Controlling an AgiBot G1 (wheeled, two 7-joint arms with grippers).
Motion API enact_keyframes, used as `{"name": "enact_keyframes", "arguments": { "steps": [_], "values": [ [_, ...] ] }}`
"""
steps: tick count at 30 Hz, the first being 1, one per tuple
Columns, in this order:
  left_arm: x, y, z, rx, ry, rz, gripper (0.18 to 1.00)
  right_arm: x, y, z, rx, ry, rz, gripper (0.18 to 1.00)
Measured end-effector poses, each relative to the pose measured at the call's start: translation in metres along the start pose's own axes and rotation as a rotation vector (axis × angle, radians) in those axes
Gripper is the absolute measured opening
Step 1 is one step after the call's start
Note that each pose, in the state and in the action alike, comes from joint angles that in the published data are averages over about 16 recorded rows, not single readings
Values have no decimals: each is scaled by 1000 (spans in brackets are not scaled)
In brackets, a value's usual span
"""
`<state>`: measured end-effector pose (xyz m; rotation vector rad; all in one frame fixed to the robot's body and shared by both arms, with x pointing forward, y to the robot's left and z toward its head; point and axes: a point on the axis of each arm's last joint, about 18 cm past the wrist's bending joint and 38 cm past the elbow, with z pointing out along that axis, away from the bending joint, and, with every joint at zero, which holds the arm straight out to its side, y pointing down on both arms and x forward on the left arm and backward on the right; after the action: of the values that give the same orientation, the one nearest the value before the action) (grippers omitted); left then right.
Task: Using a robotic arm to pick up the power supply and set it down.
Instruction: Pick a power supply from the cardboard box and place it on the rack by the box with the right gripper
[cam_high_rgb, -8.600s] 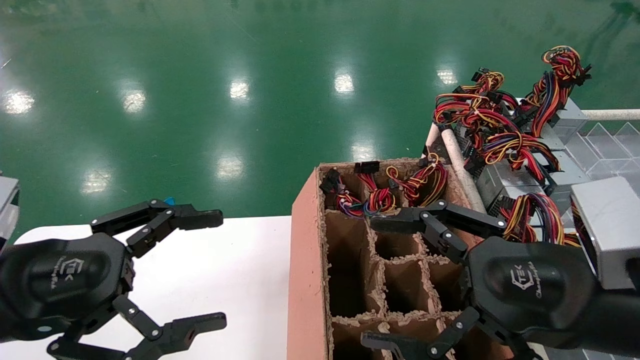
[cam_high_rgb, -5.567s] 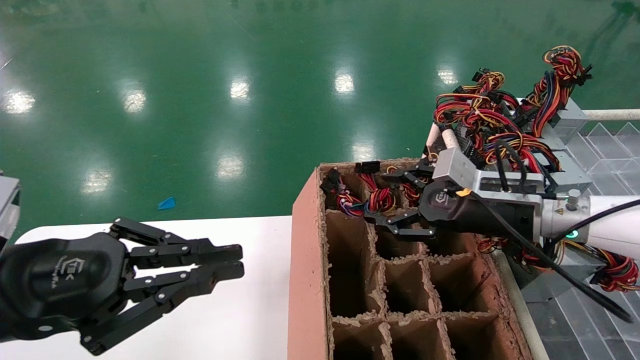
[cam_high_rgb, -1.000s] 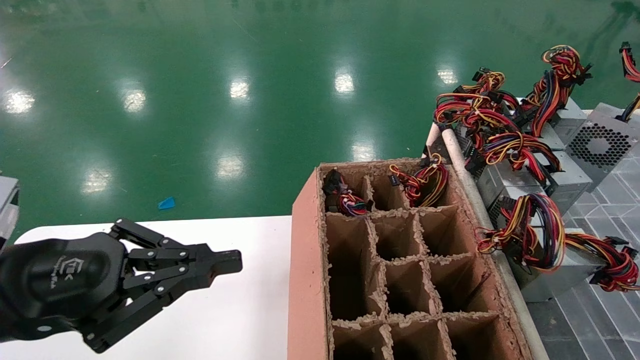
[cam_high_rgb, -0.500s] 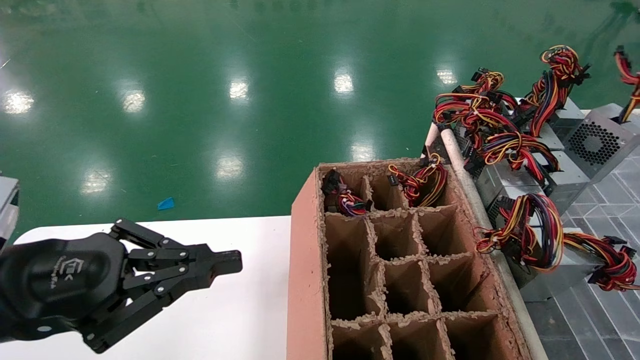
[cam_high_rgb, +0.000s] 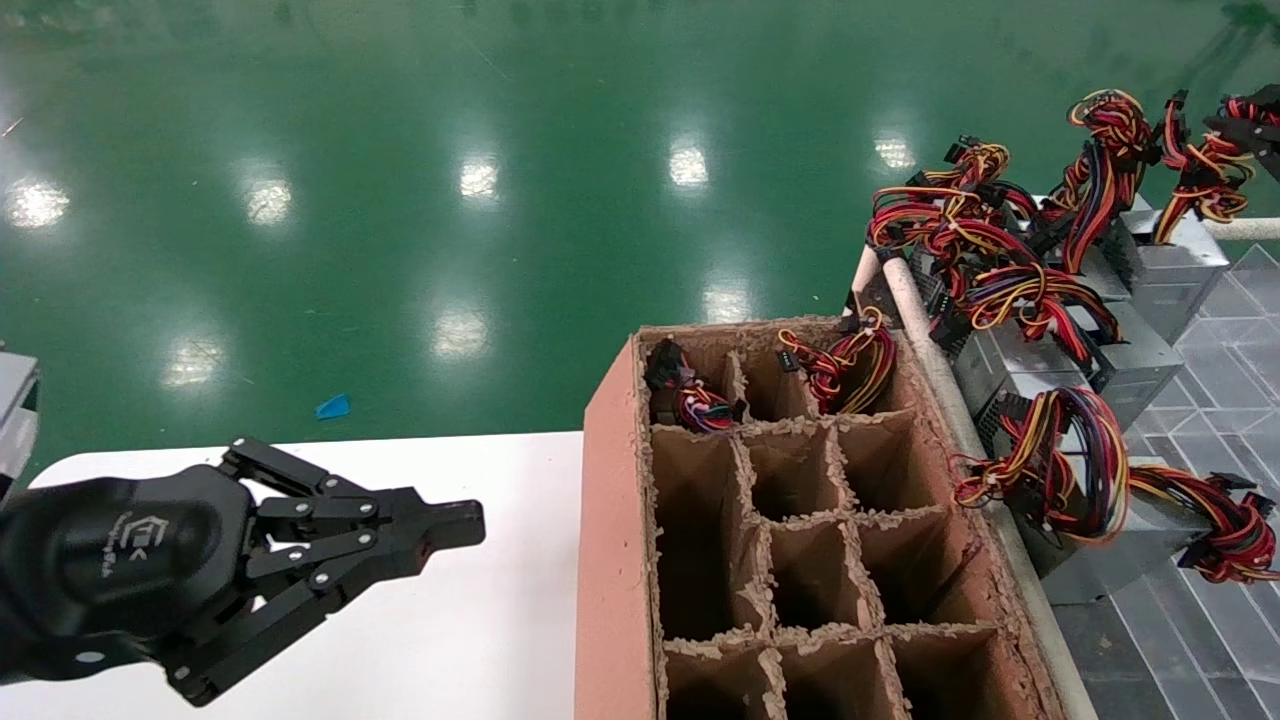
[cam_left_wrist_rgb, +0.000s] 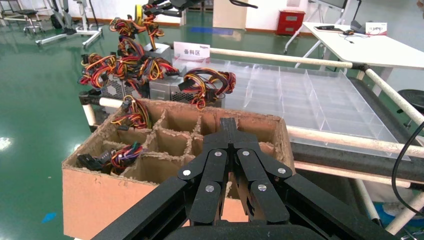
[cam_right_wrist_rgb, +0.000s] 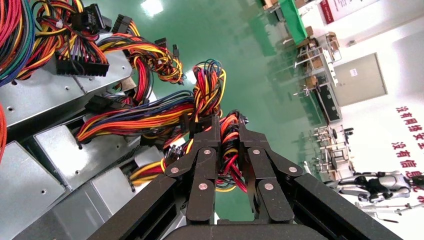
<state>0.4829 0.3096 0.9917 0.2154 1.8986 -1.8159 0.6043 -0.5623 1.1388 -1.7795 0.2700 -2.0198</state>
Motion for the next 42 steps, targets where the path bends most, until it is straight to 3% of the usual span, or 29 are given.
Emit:
{"name": "enact_keyframes", "arguments": {
  "steps": [13, 28, 42],
  "values": [
    [0, 0, 0, 0, 0, 0, 191, -5, 0, -8, 37, -27, 35, 232],
    [0, 0, 0, 0, 0, 0, 191, -18, 20, -13, -12, -45, 69, 231],
    [0, 0, 0, 0, 0, 0, 191, -14, 19, -16, -8, -44, 44, 276]
  ]
}}
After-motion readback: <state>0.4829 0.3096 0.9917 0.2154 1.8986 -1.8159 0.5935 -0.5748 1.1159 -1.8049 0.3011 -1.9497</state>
